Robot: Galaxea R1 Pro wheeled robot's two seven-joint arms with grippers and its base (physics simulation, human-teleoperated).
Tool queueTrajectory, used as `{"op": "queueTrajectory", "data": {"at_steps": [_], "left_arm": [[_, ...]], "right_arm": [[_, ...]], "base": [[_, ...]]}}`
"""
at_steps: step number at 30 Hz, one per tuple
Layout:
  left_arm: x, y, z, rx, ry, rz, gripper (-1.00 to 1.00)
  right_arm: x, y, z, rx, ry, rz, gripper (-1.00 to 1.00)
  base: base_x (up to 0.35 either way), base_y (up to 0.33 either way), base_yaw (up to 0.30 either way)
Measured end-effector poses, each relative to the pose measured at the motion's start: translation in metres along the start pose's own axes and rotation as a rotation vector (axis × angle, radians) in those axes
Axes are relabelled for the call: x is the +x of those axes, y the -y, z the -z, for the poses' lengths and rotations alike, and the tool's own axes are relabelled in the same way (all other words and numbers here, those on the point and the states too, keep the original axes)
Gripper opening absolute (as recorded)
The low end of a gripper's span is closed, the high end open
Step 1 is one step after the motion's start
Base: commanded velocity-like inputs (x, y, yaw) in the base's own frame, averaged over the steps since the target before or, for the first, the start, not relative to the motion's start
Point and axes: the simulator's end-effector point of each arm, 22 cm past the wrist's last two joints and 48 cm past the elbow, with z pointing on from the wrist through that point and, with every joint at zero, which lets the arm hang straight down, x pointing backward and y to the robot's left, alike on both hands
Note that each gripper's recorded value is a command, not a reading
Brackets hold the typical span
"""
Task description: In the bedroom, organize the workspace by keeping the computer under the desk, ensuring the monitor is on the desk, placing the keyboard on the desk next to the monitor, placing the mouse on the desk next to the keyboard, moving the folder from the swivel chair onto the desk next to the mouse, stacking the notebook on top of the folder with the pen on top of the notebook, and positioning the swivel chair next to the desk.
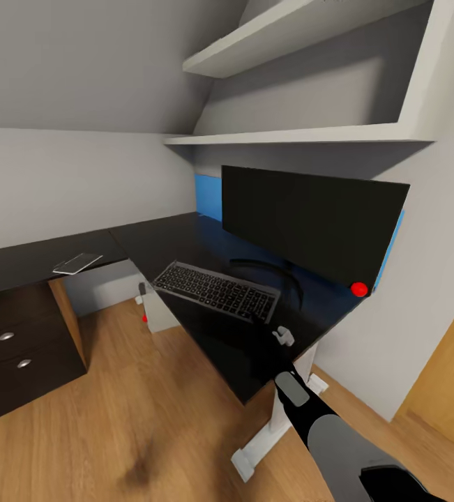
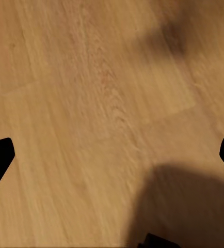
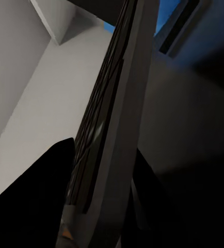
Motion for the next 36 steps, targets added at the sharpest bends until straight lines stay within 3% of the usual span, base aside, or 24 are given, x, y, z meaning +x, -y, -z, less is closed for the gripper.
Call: {"op": "queueTrajectory", "data": {"at_steps": [4,8,24,36], "left_arm": [[0.001,0.002,0.0,0.002,-0.001,0.001,1.0],[0.001,0.002,0.0,0.002,-0.001,0.002,1.0],[-0.004,0.01,0.005,0.012,0.011,0.012,1.0],[-0.023,0.012,0.023,0.017,0.025,0.022,1.0]], "right_arm": [[-0.015,0.007,0.002,0.024,0.073,-0.042,-1.0],[-0.017,0.007,0.002,0.026,0.085,-0.047,-1.0],[-0.02,0.01,0.002,0.048,0.09,-0.05,-1.0],[-0.027,-0.016,-0.005,0.026,0.069,-0.046,-1.0]], "base": [[0.029,0.054,-0.261],[0.004,0.008,-0.26],[0.059,0.076,-0.03],[0.0,0.0,0.0]]}}
